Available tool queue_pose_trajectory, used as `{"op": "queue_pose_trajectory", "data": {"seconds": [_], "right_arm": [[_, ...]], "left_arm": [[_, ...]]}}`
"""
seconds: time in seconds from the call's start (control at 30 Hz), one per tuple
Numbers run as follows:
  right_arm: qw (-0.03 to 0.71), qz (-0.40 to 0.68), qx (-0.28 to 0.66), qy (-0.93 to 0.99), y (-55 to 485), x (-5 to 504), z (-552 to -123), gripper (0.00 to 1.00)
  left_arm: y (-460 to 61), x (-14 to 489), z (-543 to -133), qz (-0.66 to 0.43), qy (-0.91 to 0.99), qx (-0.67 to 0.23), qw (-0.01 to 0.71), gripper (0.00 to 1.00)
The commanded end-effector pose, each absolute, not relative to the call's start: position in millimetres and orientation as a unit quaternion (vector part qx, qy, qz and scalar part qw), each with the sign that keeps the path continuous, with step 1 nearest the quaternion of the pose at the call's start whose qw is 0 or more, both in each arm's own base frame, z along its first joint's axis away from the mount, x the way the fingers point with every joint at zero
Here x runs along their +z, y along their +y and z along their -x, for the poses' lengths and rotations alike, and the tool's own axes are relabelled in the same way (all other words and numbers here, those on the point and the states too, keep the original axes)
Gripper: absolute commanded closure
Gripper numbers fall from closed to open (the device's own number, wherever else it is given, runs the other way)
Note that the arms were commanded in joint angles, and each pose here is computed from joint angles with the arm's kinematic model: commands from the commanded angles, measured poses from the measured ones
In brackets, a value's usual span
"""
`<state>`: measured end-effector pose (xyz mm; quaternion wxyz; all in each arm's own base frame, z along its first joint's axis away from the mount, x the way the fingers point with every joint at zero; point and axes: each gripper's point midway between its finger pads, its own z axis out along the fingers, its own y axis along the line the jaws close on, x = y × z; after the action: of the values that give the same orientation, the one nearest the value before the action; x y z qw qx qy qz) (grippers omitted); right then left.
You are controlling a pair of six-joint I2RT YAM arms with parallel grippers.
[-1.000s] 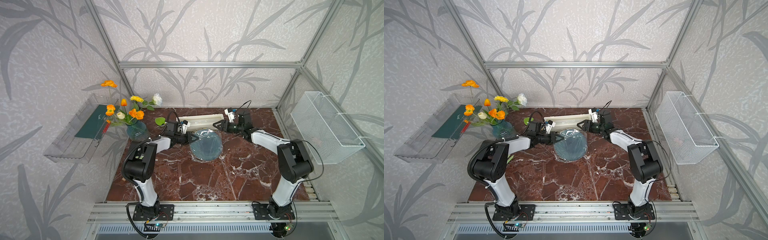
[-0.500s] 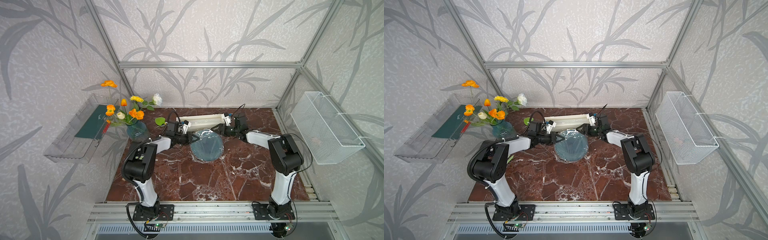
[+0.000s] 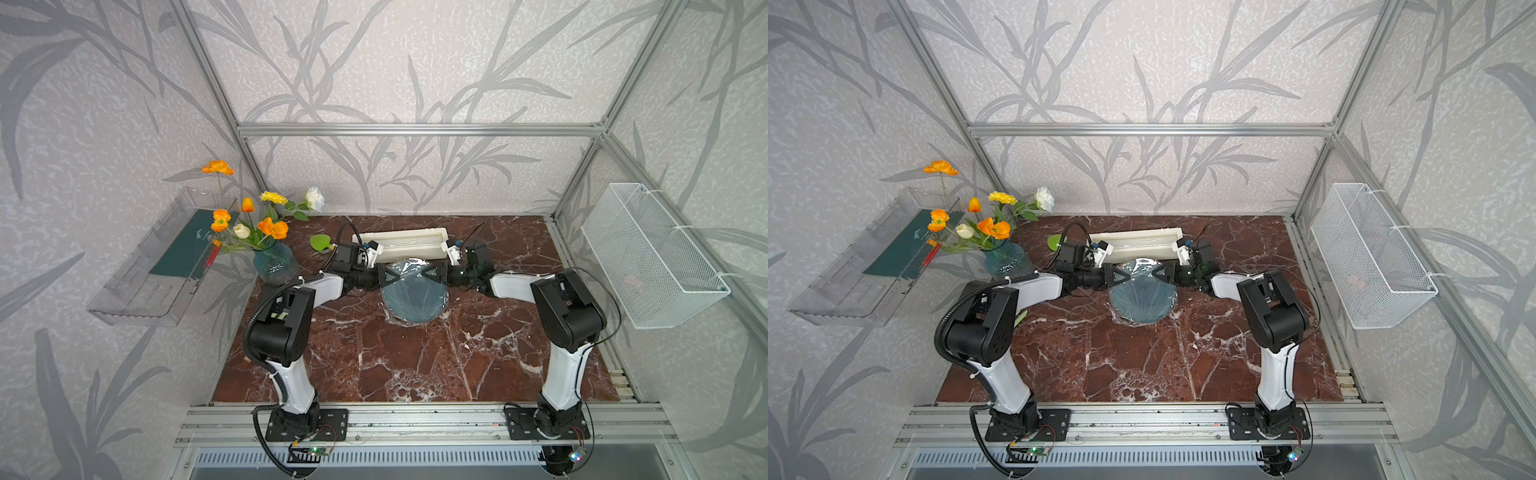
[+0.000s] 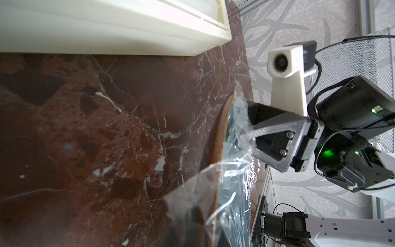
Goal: Wrap the plate with plastic wrap
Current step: Cover the plate with plastic wrap.
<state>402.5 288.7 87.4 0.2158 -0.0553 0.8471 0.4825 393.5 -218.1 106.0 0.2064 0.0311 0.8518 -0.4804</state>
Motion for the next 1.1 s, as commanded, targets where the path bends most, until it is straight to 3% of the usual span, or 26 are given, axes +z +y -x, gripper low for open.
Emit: {"op": "queue_pose_trajectory", "data": {"seconds": [0.0,0.17,0.37,0.83,1.07], "right_arm": [[0.223,0.077,0.495,0.836,294,108,-389,0.55],[0.221,0.054,0.573,0.787,303,133,-379,0.71],[0.223,0.046,0.654,0.721,310,161,-376,0.81],[0.233,0.033,0.694,0.681,293,182,-376,0.81],[0.225,0.026,0.689,0.688,290,177,-374,0.91]], "left_arm": [[-226,178,-407,-0.078,0.804,-0.516,0.286,1.0],[-226,176,-411,-0.069,0.802,-0.519,0.288,1.0],[-223,177,-411,-0.063,0.801,-0.518,0.292,1.0],[-192,191,-425,-0.004,0.764,-0.556,0.327,1.0],[-186,191,-428,0.006,0.764,-0.552,0.334,1.0]]}}
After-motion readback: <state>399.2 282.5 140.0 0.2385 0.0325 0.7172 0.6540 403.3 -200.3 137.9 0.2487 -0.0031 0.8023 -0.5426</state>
